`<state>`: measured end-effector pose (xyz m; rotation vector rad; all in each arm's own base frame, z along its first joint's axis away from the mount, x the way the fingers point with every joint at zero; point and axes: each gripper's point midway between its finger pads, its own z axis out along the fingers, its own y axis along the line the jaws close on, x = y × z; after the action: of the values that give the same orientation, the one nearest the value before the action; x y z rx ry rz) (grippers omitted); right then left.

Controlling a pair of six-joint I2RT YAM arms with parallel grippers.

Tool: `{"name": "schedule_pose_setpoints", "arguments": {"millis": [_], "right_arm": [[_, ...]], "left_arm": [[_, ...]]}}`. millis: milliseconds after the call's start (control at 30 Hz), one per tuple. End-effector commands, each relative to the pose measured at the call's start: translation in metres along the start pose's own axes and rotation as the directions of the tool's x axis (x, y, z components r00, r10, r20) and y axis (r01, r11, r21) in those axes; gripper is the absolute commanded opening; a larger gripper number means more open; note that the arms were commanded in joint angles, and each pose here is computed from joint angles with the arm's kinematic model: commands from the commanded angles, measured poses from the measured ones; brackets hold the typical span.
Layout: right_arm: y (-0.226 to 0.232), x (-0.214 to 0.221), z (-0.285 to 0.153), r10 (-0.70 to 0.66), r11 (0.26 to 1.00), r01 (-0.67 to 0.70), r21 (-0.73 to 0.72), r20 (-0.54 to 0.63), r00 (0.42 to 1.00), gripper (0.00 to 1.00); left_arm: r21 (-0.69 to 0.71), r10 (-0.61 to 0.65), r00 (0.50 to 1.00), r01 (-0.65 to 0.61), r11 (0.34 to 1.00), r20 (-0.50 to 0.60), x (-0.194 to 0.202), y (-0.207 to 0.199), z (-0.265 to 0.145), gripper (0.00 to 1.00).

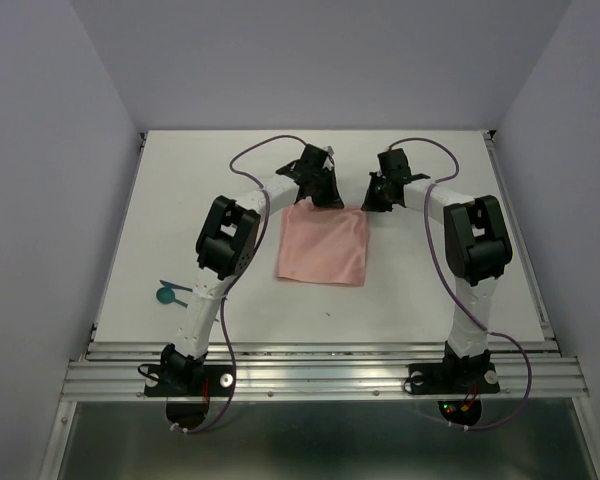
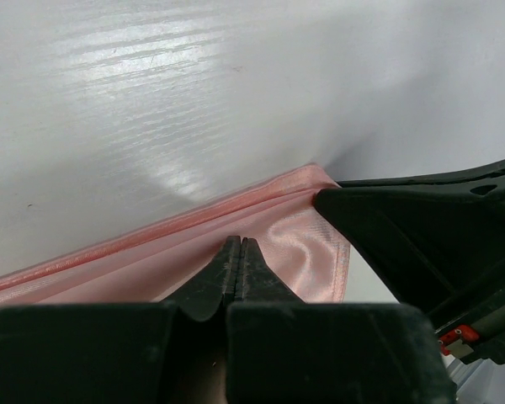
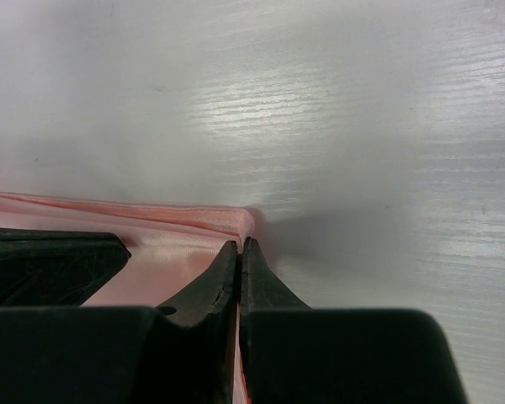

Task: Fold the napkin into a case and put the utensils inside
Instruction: Pick up the lower triangle-folded napkin from the center of the board.

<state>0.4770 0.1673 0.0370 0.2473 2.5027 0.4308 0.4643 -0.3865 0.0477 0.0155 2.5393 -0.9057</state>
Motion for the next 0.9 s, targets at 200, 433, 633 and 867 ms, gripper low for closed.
{"name": "schedule_pose_setpoints", "arguments": {"millis": [200, 433, 633, 867], "right_arm": [[0.022, -0.022, -0.021, -0.005, 0.998, 0.008, -0.065, 0.060, 0.998, 0.01], [0.030, -0.021, -0.028, -0.006, 0.996, 0.011, -0.087, 0.057, 0.998, 0.01], [0.055, -0.024, -0.038, -0.009, 0.990, 0.018, -0.143, 0.066, 0.998, 0.01], [0.090, -0.021, -0.039, -0.017, 0.979, 0.029, -0.200, 0.062, 0.998, 0.01]], "left_arm": [[-0.049, 0.001, 1.000, -0.002, 0.999, -0.018, 0.010, 0.022, 0.008, 0.00], [-0.068, -0.011, 0.999, 0.009, 0.998, -0.031, 0.017, 0.033, 0.011, 0.00], [-0.074, -0.013, 0.999, 0.010, 0.997, -0.041, 0.021, 0.038, 0.012, 0.00], [-0.075, -0.020, 0.999, 0.016, 0.997, -0.050, 0.027, 0.043, 0.011, 0.00]]}}
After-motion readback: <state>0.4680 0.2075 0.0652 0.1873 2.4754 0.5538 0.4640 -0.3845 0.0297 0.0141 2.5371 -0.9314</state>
